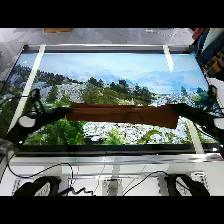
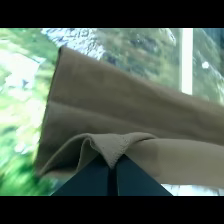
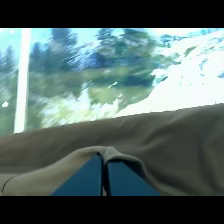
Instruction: Fold the clothes and pants, and hang the long-sleeved shirts on hangers.
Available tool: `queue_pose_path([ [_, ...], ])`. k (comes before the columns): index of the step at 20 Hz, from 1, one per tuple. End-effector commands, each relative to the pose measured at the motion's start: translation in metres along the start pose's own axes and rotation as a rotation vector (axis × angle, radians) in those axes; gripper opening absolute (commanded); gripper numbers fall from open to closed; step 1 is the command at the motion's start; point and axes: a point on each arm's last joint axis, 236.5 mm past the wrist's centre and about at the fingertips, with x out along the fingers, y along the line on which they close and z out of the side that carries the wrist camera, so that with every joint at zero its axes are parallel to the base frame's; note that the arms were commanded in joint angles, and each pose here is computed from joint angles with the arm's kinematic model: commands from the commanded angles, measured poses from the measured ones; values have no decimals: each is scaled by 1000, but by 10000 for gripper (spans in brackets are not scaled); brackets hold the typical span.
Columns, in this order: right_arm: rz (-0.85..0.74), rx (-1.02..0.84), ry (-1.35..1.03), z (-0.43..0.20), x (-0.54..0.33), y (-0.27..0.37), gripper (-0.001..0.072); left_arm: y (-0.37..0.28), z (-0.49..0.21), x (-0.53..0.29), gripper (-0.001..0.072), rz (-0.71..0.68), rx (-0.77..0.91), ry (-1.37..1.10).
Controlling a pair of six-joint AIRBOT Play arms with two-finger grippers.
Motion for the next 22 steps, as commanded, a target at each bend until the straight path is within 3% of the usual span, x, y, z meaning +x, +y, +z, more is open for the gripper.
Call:
queue_pose_path([
  [1, -122, 59, -15, -11, 57, -34, 18, 1, -6, 41, 14, 39, -22, -17],
  [6, -188, 143, 58, -40, 84, -65, 31, 3, 8, 67, 20, 47, -26, -1],
  [7, -187, 143, 59, -41, 84, -64, 153, 3, 7, 69, 194, 48, -26, 2],
  [8, -185, 143, 61, -41, 84, -64, 428, 3, 6, 70, 561, 47, -26, 6],
  [9, -181, 144, 68, -43, 84, -63, 589, 2, 5, 69, 691, 43, -25, 15],
  [15, -133, 91, 149, -56, 77, -47, 589, 37, 26, 43, 694, 88, -19, 0],
  [22, 8, -9, 287, -49, 65, 0, 588, 68, -14, 30, 694, -32, -123, 384],
])
